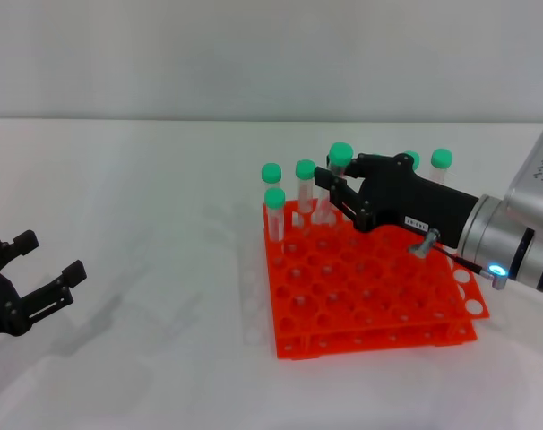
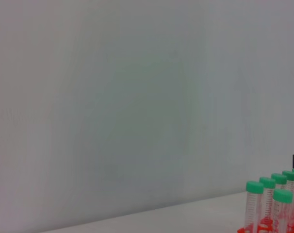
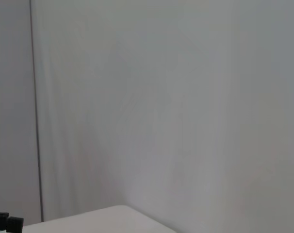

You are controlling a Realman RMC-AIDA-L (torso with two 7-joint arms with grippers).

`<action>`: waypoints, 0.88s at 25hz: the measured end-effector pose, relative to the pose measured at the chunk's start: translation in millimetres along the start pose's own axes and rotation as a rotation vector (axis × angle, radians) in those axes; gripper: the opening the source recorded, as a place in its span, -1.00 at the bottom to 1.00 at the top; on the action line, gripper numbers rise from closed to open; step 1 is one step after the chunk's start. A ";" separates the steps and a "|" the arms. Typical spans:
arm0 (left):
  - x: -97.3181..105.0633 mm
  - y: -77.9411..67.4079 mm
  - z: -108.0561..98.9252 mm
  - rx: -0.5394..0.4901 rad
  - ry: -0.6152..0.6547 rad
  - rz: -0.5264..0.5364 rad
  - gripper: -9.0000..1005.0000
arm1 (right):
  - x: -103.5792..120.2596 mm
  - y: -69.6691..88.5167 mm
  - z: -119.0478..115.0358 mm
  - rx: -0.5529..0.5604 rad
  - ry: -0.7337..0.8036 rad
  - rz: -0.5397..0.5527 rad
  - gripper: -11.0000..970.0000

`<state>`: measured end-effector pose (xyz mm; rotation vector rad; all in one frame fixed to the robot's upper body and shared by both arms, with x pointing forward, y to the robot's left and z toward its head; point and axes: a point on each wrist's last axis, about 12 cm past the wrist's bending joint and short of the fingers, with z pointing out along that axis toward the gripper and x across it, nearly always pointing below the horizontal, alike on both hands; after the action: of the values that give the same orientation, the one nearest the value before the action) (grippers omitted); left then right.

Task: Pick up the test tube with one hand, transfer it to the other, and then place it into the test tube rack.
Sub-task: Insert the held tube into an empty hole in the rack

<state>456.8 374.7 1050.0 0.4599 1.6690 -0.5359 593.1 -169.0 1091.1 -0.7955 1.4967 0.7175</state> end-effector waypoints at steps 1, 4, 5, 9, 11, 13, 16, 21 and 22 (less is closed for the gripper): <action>0.0 0.0 0.0 0.000 0.000 0.000 0.78 | 0.3 0.1 -0.2 0.001 0.001 0.001 -0.46; -0.3 0.3 0.7 0.000 0.000 0.001 0.78 | 1.6 0.6 -1.0 0.002 0.004 0.004 -0.45; -0.5 0.4 1.1 0.000 0.000 0.001 0.78 | 2.0 0.8 -1.1 0.002 0.005 0.006 -0.45; -1.0 1.3 2.7 -0.002 0.002 -0.001 0.78 | 2.8 1.7 -1.1 -0.001 0.008 0.017 -0.44; -1.8 1.6 4.3 0.000 0.000 -0.001 0.78 | 3.2 1.8 -1.3 0.000 0.010 0.018 -0.44; -2.4 1.7 5.9 0.002 -0.001 0.000 0.78 | 4.0 1.9 -1.6 0.001 0.013 0.020 -0.43; -2.7 0.8 9.3 0.010 -0.008 -0.005 0.78 | 6.2 1.5 -2.9 0.005 0.020 0.032 -0.43; -3.9 0.8 12.7 0.016 -0.013 -0.005 0.78 | 9.4 1.6 -3.1 0.009 0.034 0.042 -0.42; -3.9 0.8 13.1 0.016 -0.013 -0.005 0.78 | 9.6 2.4 -2.8 0.006 0.034 0.044 -0.42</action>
<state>468.4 367.6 1052.0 0.4626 1.6551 -0.5551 589.3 -170.6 1081.7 -0.7753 1.5507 0.7348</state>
